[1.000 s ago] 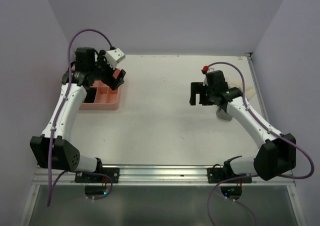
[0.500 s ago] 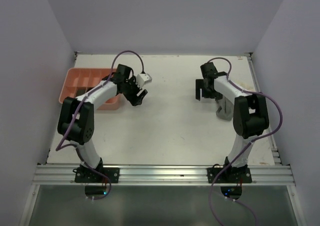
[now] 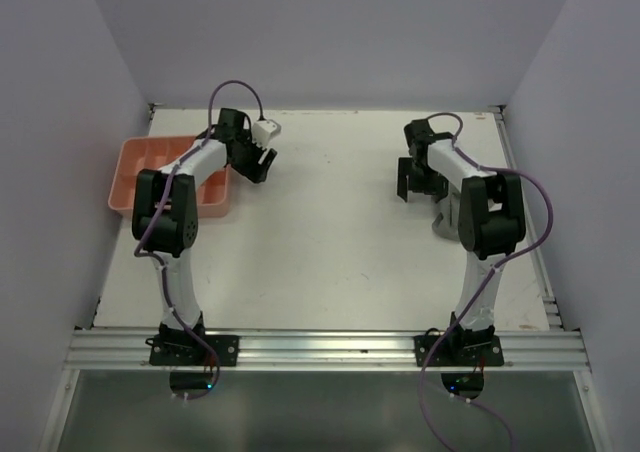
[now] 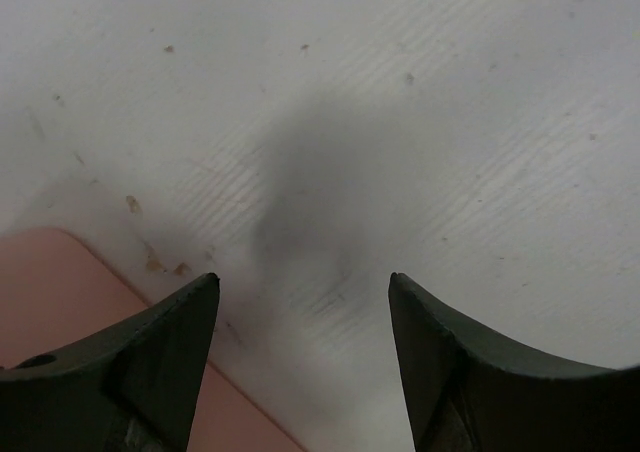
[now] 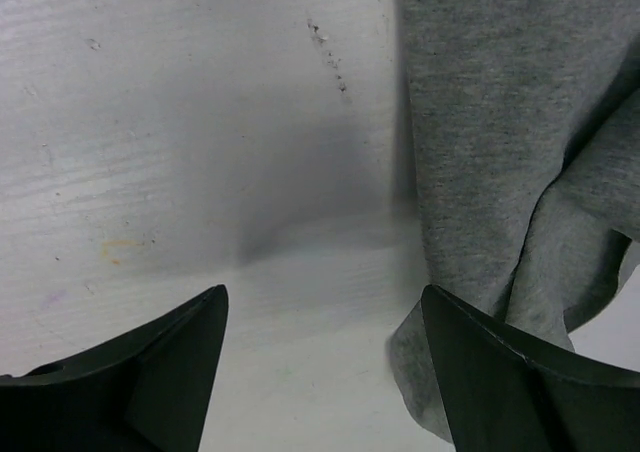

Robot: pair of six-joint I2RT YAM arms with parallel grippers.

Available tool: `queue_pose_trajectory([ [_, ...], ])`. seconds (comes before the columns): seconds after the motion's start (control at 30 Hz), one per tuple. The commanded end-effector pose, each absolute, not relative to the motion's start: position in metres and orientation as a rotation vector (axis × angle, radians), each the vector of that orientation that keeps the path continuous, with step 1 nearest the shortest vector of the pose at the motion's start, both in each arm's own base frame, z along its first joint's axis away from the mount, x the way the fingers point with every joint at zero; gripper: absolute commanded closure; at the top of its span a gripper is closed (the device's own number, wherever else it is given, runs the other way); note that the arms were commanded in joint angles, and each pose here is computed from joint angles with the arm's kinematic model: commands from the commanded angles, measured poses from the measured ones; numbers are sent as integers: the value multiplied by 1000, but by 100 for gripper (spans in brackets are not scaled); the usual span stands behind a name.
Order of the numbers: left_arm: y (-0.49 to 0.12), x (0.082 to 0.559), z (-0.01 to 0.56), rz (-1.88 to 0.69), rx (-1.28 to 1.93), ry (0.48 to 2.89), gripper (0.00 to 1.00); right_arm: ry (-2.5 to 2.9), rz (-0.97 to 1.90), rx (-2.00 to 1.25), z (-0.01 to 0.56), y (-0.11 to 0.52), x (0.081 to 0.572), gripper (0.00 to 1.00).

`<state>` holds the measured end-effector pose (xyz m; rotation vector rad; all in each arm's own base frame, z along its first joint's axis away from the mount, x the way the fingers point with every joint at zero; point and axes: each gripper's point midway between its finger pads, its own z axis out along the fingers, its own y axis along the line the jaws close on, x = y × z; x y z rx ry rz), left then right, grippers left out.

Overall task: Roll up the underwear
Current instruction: Move the underwear to the center of the board

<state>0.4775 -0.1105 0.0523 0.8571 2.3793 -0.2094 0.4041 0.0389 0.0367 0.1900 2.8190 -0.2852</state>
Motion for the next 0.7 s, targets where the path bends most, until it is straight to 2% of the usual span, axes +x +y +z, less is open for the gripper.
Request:
queue_pose_trajectory([
  [0.0,-85,493,46,-172,767,2398,27,2788,-363,253,62,29,398,18],
  [0.17,-85,493,37,-212,754,2419,27,2703,-342,234,95,29,413,19],
  [0.27,-93,489,34,-272,784,2417,23,2631,-378,245,118,23,430,18],
  [0.33,-99,487,36,-324,808,2409,21,2628,-415,259,117,14,443,18],
  [0.43,-108,493,49,-370,828,2362,19,2728,-448,294,85,2,446,18],
  [0.53,-112,504,66,-369,840,2313,17,2824,-462,298,57,0,436,19],
  [0.63,-116,510,80,-379,851,2273,16,2866,-380,302,38,10,428,25],
  [0.67,-118,509,82,-397,857,2262,16,2864,-343,307,34,14,429,35],
])
